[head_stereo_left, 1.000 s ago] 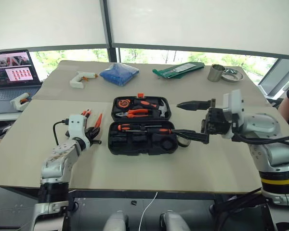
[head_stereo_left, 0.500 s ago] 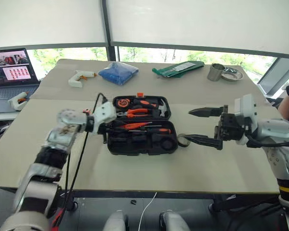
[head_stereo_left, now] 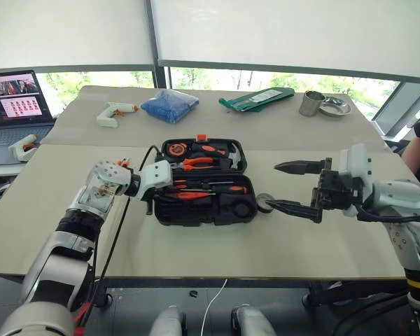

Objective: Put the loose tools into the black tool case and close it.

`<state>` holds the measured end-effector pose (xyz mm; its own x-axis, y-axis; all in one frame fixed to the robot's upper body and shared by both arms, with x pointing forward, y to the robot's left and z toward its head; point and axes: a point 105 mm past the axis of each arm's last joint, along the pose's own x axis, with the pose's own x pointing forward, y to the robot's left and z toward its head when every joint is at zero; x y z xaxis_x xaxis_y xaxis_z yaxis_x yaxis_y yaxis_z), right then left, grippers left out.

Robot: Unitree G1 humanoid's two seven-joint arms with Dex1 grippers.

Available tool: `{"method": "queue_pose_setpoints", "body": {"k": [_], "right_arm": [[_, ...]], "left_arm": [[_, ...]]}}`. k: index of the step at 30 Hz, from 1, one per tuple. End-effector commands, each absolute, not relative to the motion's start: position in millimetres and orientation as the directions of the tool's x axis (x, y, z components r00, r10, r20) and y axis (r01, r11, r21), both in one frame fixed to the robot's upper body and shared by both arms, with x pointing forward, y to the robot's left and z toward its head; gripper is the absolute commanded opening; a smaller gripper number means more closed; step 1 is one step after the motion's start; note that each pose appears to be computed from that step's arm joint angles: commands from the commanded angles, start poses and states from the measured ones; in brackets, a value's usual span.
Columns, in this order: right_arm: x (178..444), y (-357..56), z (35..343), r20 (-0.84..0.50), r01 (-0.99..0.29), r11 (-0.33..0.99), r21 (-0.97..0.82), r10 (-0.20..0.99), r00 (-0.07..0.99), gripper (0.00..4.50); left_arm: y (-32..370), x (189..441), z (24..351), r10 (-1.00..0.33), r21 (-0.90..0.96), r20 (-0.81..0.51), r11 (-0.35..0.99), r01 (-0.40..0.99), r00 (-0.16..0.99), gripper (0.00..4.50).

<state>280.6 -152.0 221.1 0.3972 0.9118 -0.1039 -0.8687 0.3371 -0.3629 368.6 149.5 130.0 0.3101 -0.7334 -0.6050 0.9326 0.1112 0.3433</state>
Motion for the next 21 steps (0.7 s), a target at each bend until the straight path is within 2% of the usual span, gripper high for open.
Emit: {"method": "queue_pose_setpoints", "body": {"k": [1,5,13,21], "right_arm": [[278,-152,231,-0.085,-0.852,0.339,-0.398,0.911,0.403,4.5],[278,-152,230,-0.09,-0.855,0.338,-0.393,0.912,0.401,4.5],[278,-150,229,-0.098,-0.863,0.328,-0.385,0.915,0.391,4.5],[278,-149,228,-0.096,-0.867,0.322,-0.381,0.919,0.383,4.5]], "left_arm": [[160,368,118,-0.647,0.34,-0.704,0.055,0.939,0.293,0.47],[160,371,116,-0.6,0.363,-0.745,0.002,0.932,0.292,0.47],[173,369,110,-0.505,0.31,-0.817,0.021,0.95,0.278,0.47],[173,365,106,-0.525,0.299,-0.8,0.068,0.952,0.289,0.47]]}}
